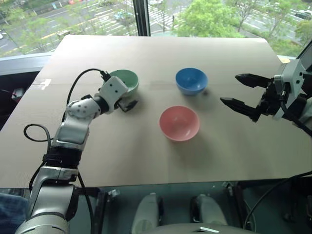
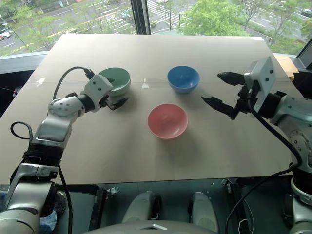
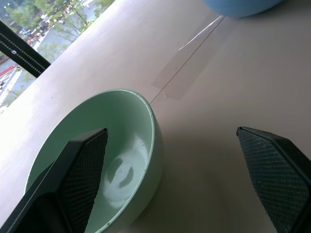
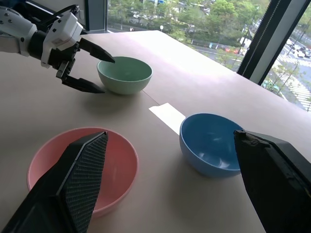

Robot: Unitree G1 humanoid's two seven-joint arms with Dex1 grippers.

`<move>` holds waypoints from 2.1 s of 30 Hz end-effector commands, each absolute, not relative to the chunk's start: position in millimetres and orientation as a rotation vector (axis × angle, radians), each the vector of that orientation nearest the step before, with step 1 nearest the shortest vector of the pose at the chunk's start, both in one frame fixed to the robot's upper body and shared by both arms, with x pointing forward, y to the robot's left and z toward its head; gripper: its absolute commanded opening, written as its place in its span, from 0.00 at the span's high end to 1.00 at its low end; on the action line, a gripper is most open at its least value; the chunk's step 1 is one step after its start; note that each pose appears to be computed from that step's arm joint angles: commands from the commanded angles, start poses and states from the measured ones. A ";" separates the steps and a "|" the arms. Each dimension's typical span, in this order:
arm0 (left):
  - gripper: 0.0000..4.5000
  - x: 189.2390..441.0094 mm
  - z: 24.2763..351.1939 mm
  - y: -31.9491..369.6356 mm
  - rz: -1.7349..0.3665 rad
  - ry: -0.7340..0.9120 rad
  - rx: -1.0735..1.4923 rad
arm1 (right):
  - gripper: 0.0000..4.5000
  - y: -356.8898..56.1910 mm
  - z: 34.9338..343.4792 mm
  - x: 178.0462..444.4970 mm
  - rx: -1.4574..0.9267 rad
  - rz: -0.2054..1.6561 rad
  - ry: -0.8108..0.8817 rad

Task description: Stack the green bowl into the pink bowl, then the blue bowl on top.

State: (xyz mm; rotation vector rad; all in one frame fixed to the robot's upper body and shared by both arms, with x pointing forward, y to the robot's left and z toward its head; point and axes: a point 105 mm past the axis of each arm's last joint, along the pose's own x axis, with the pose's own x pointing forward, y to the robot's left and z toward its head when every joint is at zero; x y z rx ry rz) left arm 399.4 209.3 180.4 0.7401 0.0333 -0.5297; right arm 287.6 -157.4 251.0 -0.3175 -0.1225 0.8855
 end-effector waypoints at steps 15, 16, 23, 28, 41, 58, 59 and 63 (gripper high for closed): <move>0.00 431.3 142.7 216.8 -0.619 0.294 0.952 | 0.03 -174.5 261.6 276.1 -0.351 0.770 -0.168; 0.00 432.5 141.4 217.4 -0.616 0.298 0.965 | 0.03 -174.2 261.8 276.0 -0.350 0.770 -0.169; 0.41 440.2 147.1 215.1 -0.612 0.297 0.987 | 0.00 -176.1 259.9 277.3 -0.363 0.764 -0.157; 0.83 442.4 150.2 214.6 -0.612 0.291 1.001 | 0.00 -174.6 258.5 277.3 -0.368 0.772 -0.154; 0.96 433.0 203.6 137.8 -0.856 0.002 1.019 | 0.00 -172.1 255.3 278.9 -0.365 0.788 -0.148; 0.96 310.5 197.6 61.0 -1.537 -0.304 1.340 | 0.00 -168.6 247.7 280.6 -0.354 0.794 -0.139; 0.96 307.6 194.5 61.1 -1.557 -0.306 1.348 | 0.00 -167.7 247.5 280.7 -0.353 0.798 -0.140; 0.79 299.6 183.4 62.5 -1.618 -0.320 1.355 | 0.00 -166.1 246.2 280.8 -0.350 0.803 -0.141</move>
